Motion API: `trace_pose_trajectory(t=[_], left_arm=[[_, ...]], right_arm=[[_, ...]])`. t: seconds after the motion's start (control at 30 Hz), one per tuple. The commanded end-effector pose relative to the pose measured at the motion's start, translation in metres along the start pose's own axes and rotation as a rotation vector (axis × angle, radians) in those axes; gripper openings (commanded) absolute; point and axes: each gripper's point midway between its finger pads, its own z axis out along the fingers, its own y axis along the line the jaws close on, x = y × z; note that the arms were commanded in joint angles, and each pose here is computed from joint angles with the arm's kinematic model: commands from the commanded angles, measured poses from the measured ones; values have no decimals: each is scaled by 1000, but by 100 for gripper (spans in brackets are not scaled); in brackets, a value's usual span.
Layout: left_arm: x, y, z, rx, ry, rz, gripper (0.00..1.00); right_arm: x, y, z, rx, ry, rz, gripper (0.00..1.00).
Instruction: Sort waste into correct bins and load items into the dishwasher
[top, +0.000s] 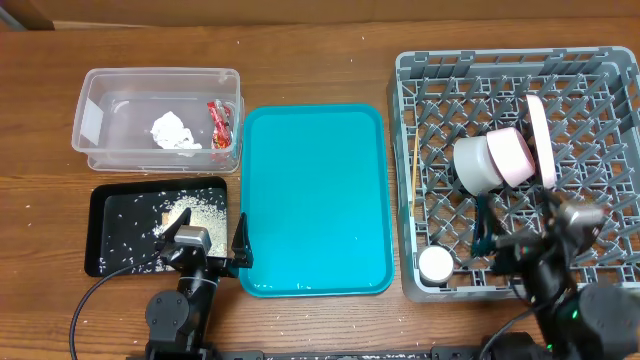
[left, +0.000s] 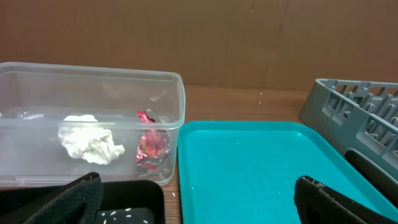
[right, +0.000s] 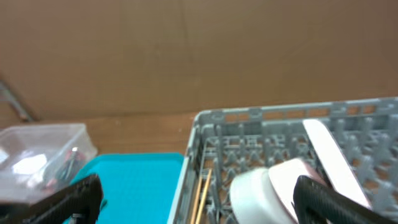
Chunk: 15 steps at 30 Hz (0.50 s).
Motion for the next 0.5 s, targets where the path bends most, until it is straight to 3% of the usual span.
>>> trace_pose_trajectory(t=[0.0,0.3,0.47], left_arm=[[1,-2,0,13,-5,5,100],[1,-2,0,12,-4,5,100],[1,-2,0,12,-5,5,100]], right_arm=[[24,2,-1,-42,-44,-17,100],[86,-10,24,-46,-41,6,100],[97,-14,36,-48,-83,1,100]])
